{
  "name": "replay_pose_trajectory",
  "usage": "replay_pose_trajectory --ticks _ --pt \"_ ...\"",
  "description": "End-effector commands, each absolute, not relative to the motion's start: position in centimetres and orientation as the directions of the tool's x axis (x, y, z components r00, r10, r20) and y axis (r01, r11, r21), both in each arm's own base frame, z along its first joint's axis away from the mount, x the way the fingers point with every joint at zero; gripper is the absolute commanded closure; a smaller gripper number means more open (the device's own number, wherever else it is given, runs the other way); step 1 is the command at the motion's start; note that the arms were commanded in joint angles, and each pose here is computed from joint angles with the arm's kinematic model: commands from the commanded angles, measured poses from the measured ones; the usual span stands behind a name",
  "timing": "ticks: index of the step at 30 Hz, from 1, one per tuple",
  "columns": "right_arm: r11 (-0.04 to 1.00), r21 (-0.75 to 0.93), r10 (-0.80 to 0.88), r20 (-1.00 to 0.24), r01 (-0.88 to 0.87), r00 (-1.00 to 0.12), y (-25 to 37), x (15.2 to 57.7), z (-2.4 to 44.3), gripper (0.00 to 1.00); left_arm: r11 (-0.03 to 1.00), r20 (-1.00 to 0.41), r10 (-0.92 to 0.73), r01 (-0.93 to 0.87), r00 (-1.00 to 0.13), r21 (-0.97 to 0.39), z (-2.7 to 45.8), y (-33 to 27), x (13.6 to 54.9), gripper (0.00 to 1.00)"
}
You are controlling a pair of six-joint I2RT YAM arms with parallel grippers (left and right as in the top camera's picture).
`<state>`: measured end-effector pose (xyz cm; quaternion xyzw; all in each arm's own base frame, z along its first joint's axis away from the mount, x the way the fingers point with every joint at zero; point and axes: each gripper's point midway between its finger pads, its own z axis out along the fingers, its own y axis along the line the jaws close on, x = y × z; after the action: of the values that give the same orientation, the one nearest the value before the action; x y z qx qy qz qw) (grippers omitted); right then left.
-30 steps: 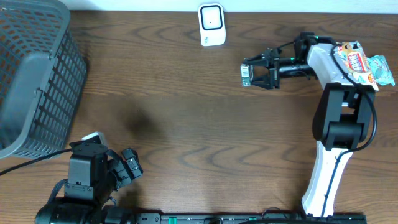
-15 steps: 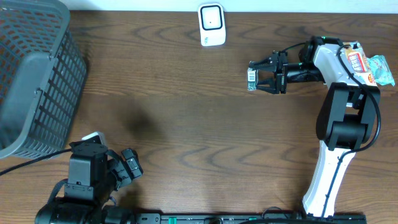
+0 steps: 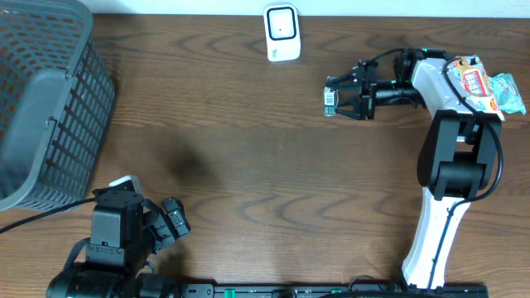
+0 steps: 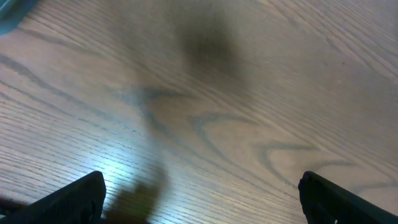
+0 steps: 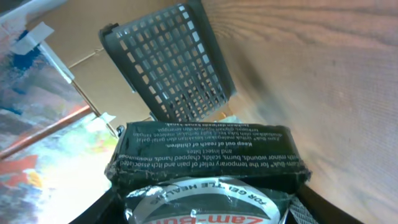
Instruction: Scan the item barcode
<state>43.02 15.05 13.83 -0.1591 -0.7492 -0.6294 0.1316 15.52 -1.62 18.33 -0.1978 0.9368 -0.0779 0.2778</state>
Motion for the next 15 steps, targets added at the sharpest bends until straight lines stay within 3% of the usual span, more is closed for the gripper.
replay_pose_trajectory --ticks 1,15 --pt "0.131 0.855 0.062 0.498 0.502 -0.865 16.5 43.4 13.7 0.46 0.910 -0.494 -0.414 -0.332 -0.765 -0.248 18.3 -1.4 15.4 0.02" --pt "0.084 0.858 -0.002 0.509 0.507 -0.861 18.9 43.5 14.8 0.45 0.910 -0.494 -0.414 -0.332 -0.765 -0.249 18.3 -1.4 15.5 0.02"
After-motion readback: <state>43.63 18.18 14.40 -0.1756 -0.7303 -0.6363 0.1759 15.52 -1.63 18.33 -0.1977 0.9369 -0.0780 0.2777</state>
